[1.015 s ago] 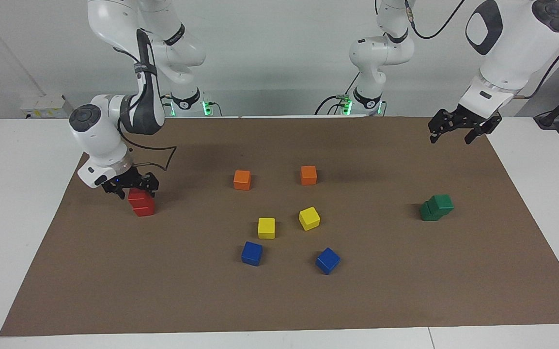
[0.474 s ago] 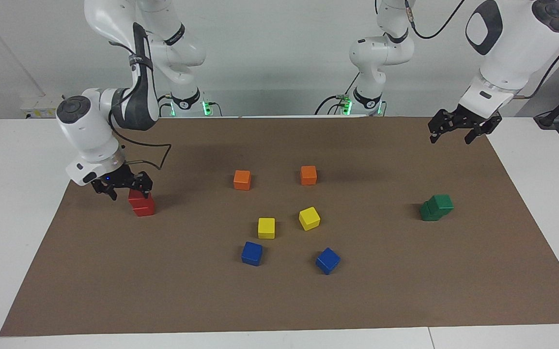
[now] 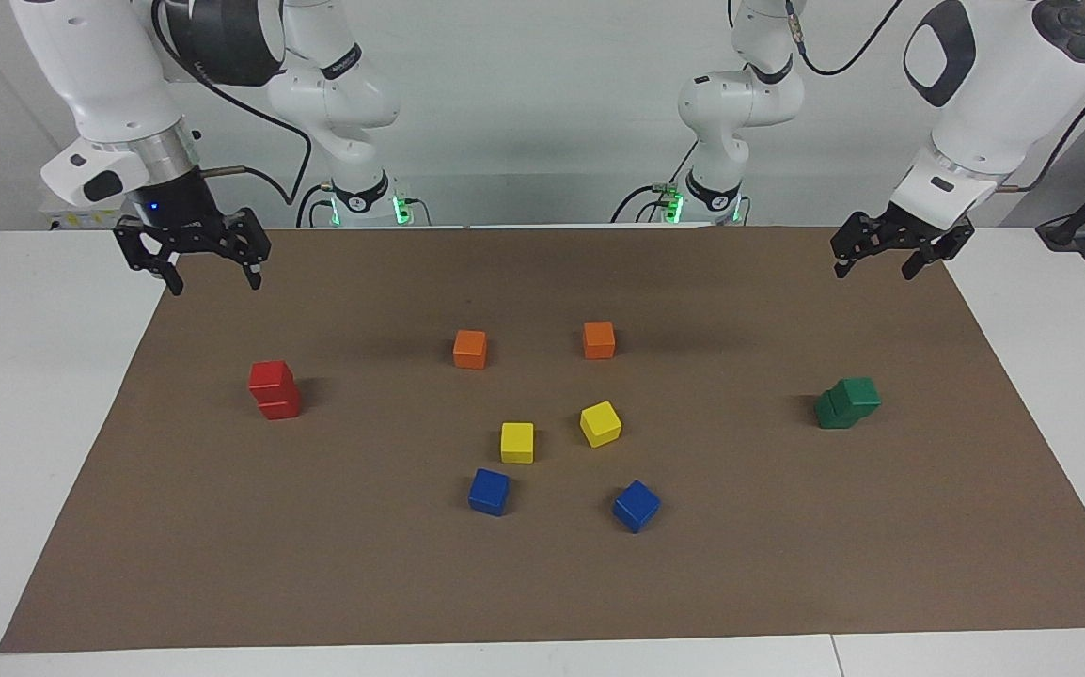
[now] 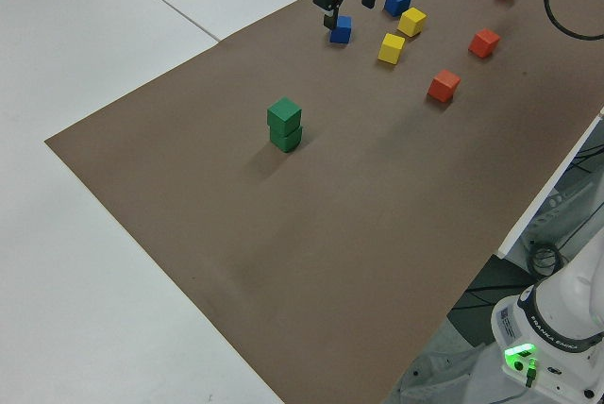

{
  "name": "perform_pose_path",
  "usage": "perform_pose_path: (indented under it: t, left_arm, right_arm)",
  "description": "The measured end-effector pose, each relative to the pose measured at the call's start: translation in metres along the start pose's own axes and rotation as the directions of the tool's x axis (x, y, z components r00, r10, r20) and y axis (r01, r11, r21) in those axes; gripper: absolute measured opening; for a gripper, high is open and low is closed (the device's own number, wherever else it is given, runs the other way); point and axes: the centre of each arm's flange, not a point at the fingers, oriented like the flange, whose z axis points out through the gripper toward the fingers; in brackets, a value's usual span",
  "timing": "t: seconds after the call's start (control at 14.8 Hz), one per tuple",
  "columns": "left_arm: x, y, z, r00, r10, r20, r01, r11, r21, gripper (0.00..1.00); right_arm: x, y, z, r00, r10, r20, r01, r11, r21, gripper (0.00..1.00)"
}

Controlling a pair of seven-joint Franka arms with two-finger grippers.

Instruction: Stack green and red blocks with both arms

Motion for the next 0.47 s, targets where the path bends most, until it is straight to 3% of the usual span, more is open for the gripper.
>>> perform_pose_path:
  t: [0.47]
  left_arm:
    - [0.0, 0.0, 0.0, 1.0, 0.0, 0.0, 0.0, 1.0, 0.0, 1.0]
  right_arm:
    - [-0.008, -0.0019, -0.01, 0.997, 0.004, 0.072, -0.005, 1.0, 0.012, 1.0]
